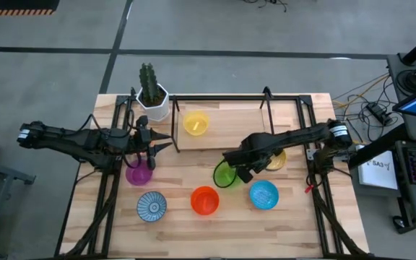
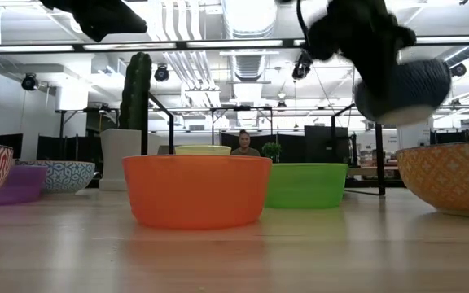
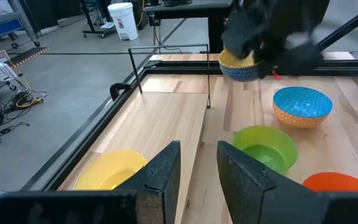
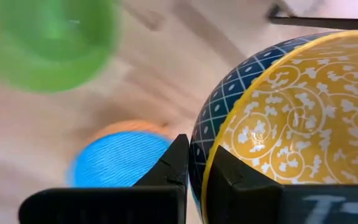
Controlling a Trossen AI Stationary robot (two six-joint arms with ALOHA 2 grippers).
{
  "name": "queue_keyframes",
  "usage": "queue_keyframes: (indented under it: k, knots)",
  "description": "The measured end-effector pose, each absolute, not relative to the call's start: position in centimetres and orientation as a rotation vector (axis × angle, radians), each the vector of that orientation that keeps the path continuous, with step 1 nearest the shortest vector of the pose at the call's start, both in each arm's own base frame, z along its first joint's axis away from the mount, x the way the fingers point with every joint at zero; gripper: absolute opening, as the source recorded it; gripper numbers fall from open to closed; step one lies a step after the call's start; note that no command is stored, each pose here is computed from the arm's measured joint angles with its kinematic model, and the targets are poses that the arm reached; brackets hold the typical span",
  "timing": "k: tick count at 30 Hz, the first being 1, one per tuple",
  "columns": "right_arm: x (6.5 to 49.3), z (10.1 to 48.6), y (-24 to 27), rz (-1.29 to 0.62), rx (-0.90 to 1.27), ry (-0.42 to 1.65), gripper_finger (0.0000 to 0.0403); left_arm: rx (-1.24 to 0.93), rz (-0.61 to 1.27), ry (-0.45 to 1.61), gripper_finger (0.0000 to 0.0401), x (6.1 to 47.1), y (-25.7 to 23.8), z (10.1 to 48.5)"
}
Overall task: Place and stack bowls onto a shelf
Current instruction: Put the right yellow pattern bowl on the shelf
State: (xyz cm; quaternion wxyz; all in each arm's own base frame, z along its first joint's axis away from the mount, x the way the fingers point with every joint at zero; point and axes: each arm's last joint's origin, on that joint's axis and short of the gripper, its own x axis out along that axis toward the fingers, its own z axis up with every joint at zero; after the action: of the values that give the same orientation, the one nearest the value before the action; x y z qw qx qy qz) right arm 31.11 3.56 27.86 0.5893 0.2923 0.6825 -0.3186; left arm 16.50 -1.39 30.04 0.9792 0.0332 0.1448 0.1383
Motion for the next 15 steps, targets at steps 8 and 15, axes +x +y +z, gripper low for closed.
queue_keyframes:
  k: [8,15]
  knots:
    - [32.5,34.0,3.8,-0.463,0.692,1.338,0.0013,0.066,0.279,0.289,0.0088,16.5,-1.4,30.1]
    - [36.1,34.9,2.4,-0.374,0.515,1.051,0.0013,0.064,0.278,0.282,0.0088,16.5,-1.4,30.1]
